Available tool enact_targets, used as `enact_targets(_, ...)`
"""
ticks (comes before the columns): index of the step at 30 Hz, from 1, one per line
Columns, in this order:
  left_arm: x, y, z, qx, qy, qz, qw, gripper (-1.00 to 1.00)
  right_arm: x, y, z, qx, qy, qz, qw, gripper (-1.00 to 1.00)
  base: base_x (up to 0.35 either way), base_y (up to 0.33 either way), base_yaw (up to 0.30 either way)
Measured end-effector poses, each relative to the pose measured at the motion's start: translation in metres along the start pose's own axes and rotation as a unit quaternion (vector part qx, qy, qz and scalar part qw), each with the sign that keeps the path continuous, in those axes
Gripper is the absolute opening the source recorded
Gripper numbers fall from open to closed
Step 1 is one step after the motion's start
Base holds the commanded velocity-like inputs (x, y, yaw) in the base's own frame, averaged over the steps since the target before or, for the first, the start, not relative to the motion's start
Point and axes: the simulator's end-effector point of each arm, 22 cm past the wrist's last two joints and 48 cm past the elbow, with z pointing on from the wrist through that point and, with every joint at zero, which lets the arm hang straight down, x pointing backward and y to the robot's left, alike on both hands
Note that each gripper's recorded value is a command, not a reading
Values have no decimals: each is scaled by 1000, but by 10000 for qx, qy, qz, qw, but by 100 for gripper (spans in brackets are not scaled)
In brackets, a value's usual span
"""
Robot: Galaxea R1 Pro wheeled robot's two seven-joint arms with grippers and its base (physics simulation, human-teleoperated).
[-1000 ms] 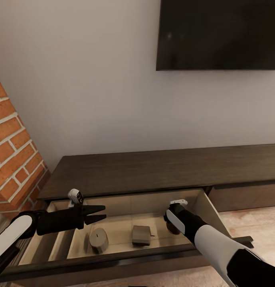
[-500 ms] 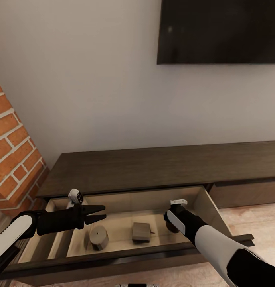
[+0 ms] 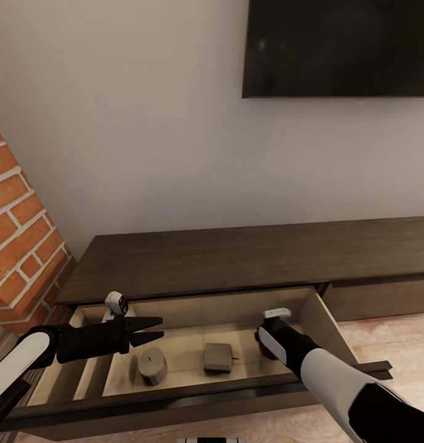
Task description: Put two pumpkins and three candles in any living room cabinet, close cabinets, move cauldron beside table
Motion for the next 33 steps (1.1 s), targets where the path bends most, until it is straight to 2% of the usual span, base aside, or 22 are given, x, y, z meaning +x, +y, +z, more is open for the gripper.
enact_targets(5,0,0,0,4,1,1,10000,100,-1,12,-3,-77,-11,-15,10000,100,0,0,0)
enact_targets(19,0,0,0,2,-2,-1,10000,100,-1,14,-4,-99,-17,-18,9999,100,0,0,0)
enact_targets(28,0,0,0,1,-1,0,10000,100,0,31,-5,-474,21,-14,9989,100,0,0,0)
enact_targets(33,0,0,0,1,-3,0,10000,100,20,22,3,-321,247,-25,9992,100,0,0,0)
